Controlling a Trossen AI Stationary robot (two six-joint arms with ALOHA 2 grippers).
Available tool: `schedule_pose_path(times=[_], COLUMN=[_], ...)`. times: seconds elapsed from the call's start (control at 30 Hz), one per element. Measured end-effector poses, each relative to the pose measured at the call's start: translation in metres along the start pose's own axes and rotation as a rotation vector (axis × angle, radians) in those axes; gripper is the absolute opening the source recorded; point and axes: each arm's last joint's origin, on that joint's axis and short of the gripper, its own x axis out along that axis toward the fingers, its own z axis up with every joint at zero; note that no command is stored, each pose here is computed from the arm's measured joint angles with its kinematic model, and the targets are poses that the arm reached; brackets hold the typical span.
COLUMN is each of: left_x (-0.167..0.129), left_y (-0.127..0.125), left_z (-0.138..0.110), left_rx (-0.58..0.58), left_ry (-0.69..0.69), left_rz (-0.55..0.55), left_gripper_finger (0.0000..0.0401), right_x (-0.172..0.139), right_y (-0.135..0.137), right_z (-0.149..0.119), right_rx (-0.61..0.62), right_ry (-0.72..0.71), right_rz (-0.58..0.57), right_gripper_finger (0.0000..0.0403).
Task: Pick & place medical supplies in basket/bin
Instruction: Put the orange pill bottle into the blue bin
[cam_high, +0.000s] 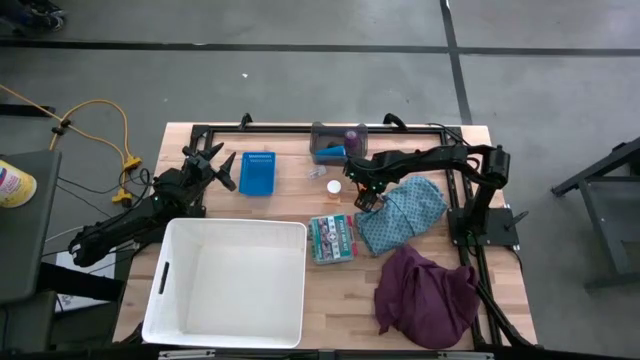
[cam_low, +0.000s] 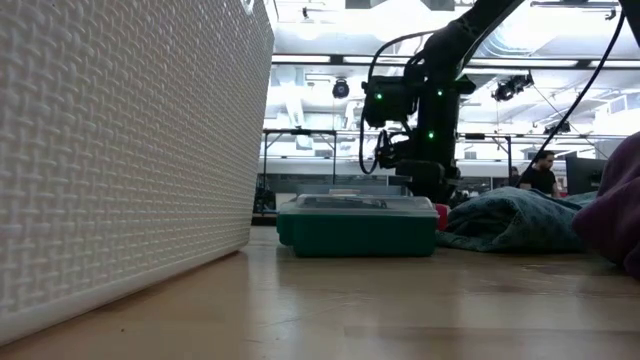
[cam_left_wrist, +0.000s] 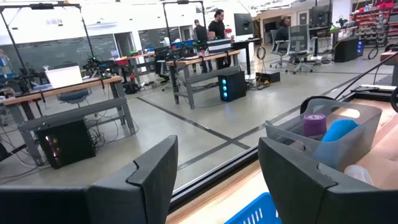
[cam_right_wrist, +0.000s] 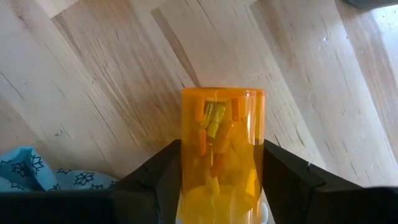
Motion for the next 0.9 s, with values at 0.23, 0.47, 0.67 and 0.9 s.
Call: schedule_pose_path(times=[0.23,0.47,0.67,0.9], left_x=[0.0,0.0,0.0,0.0], left_y=[0.0,0.0,0.0,0.0], left_z=[0.0,0.0,0.0,0.0], left_rx=[0.0,0.0,0.0,0.0], left_ry=[0.0,0.0,0.0,0.0], left_rz=[0.0,0.0,0.0,0.0], left_gripper_finger=[0.0216,0.0216,0.0216,0.0216], right_x=[0.0,-0.009,-0.05,-0.104], right_y=[0.0,-0.001,-0.002,-0.008], right_z=[0.0,0.002,0.013,0.018], right_rx=[0.0,-0.025,-0.063,-0.102], right_ry=[0.0,-0.022,-0.166,-0.366], right_rz=[0.0,0.006,0.031,0.054], right_gripper_finger=[0.0167,0.0164,0.0163,0.0164])
